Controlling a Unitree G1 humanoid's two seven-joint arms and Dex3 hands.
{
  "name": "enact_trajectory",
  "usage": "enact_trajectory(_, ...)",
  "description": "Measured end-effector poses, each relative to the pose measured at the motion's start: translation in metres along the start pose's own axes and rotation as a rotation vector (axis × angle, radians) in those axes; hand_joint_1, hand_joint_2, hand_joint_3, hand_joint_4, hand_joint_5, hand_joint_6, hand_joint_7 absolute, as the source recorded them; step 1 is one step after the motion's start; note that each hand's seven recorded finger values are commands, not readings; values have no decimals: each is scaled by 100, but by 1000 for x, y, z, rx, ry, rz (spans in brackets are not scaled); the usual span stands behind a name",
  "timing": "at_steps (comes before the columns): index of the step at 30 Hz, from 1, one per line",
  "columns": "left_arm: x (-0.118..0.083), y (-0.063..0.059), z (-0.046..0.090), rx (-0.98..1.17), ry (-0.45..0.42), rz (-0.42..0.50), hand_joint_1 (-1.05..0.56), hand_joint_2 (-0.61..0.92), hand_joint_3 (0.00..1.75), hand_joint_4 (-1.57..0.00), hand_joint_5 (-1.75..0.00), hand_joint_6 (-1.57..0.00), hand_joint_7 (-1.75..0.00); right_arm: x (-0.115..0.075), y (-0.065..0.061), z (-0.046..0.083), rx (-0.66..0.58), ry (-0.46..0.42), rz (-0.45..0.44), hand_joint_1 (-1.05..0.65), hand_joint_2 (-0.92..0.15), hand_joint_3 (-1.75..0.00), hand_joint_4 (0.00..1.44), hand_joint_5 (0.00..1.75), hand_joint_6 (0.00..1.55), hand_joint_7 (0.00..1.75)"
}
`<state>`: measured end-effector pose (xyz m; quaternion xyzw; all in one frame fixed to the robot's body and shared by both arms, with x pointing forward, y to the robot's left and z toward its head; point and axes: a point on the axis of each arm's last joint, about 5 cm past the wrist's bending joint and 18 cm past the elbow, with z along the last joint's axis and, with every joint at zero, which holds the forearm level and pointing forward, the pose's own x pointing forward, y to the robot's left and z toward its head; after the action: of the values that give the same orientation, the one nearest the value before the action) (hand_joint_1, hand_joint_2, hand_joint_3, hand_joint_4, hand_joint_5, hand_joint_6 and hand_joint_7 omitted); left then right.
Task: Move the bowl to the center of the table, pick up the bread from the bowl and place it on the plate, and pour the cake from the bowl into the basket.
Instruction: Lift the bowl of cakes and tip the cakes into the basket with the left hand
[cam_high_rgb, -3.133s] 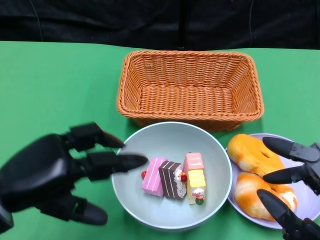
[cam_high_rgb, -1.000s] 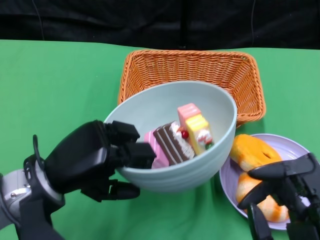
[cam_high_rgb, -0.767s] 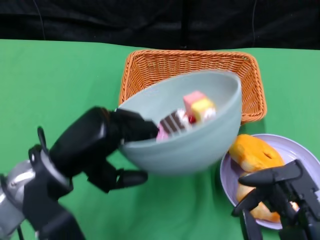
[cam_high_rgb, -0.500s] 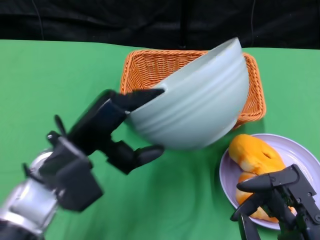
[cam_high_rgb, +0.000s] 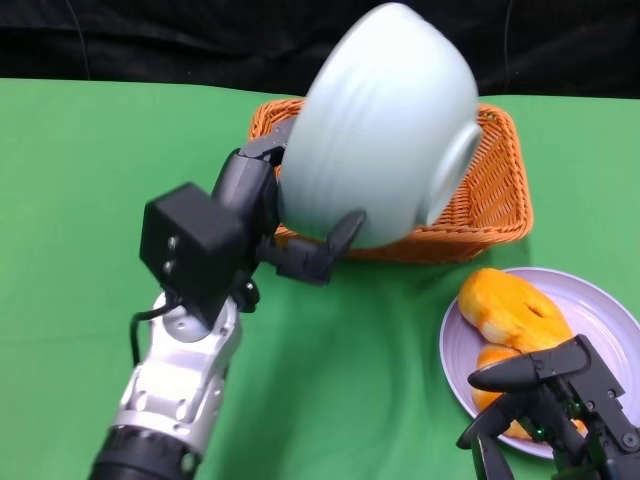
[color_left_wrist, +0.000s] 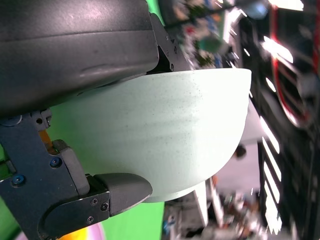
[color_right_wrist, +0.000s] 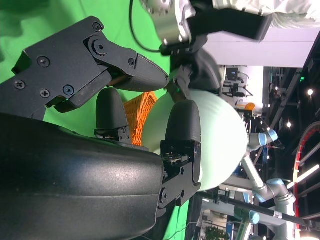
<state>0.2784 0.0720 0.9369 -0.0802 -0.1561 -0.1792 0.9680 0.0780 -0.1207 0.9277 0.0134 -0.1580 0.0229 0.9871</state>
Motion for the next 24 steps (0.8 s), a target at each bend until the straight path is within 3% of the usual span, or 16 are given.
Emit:
enact_trajectory(10,16,-15,-15,-399,174,233,-15,28,173,-108,-175,-91,-175,-1,-1,-3,-8,16,15,-24,-67,-89,39,167,22,151)
enact_trajectory(19,9,5,-23,-759,305,412,-15,38,171,-107,-175,-85,-175,-2,0,-3,-7,29,22,-22,-67,-88,40,165,22,148)
enact_trajectory(24,7,11,-24,-919,314,451,-17,33,170,-105,-175,-82,-175,-2,0,-3,-7,34,30,-21,-66,-91,38,166,21,149)
